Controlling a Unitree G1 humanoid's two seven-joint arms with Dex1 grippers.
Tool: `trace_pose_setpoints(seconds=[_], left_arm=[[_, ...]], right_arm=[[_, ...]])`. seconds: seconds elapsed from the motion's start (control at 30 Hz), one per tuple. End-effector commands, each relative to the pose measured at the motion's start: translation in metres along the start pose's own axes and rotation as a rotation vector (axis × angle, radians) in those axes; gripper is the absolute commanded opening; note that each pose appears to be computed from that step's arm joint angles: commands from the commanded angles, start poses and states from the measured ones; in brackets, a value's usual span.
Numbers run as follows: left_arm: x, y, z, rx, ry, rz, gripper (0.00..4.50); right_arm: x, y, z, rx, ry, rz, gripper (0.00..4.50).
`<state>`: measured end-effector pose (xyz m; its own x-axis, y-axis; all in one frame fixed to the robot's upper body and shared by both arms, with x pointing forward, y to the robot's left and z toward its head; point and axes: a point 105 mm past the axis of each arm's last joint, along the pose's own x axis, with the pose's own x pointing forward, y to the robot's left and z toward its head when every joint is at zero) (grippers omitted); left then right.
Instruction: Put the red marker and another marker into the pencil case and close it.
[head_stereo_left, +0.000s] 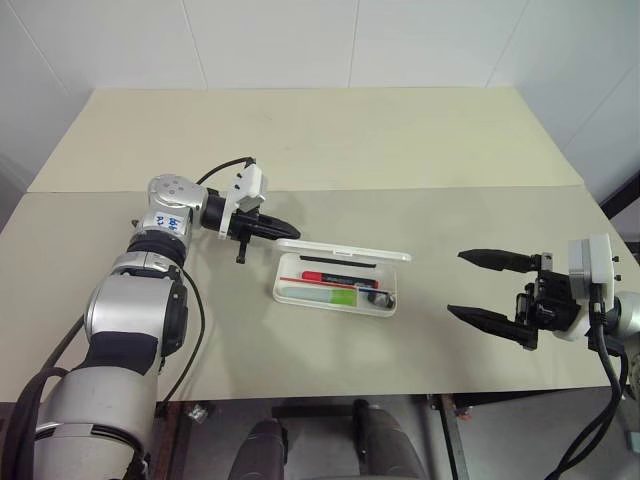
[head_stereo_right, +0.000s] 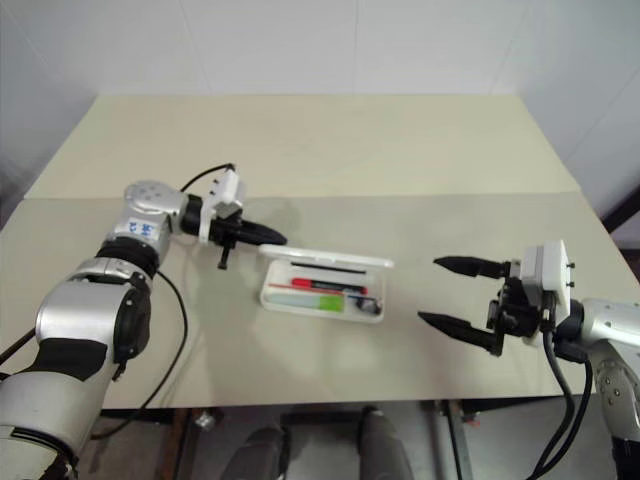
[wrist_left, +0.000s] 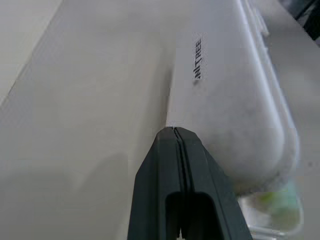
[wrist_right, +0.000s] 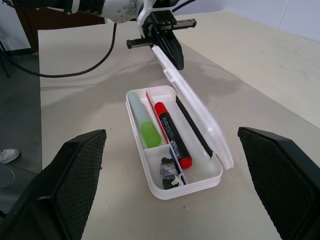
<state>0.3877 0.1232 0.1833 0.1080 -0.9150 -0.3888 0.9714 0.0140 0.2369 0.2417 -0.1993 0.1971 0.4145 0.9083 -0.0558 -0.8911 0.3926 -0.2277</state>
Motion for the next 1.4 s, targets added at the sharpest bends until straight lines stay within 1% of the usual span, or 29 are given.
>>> trace_pose_setpoints(seconds=[0.03,0.13,0.2,0.4,0.57,0.83,1.0,1.17,1.23,1.4], left_arm=[[-0.008,-0.006,0.012,0.089,0.036,-0.1,0.02],[-0.007,-0.009,0.007,0.127,0.086,-0.122,0.02],[-0.005,-0.009,0.007,0.147,0.097,-0.127,0.02],[0.006,-0.017,-0.001,0.249,0.175,-0.202,0.02],[0.018,-0.021,-0.001,0.324,0.199,-0.245,0.02],[0.033,-0.028,-0.002,0.455,0.277,-0.337,0.02],[0.04,-0.028,-0.009,0.579,0.398,-0.368,0.02],[0.048,-0.027,-0.013,0.658,0.453,-0.377,0.02],[0.051,-0.027,-0.014,0.675,0.458,-0.376,0.02],[0.058,-0.025,-0.005,0.651,0.371,-0.32,0.02]], right_arm=[[-0.009,-0.002,0.013,-0.037,-0.019,0.013,4.5],[-0.015,-0.007,0.014,-0.04,-0.025,0.029,4.5],[-0.018,-0.01,0.016,-0.047,-0.031,0.039,4.5],[-0.034,-0.028,0.031,-0.072,-0.102,0.058,4.5],[-0.039,-0.037,0.03,-0.075,-0.086,0.063,4.5],[-0.039,-0.038,0.027,-0.074,-0.075,0.062,4.5],[-0.036,-0.036,0.023,-0.067,-0.071,0.058,4.5],[-0.033,-0.036,0.022,-0.063,-0.076,0.058,4.5],[-0.032,-0.037,0.022,-0.064,-0.077,0.06,4.5],[-0.028,-0.039,0.024,-0.067,-0.079,0.066,4.5]])
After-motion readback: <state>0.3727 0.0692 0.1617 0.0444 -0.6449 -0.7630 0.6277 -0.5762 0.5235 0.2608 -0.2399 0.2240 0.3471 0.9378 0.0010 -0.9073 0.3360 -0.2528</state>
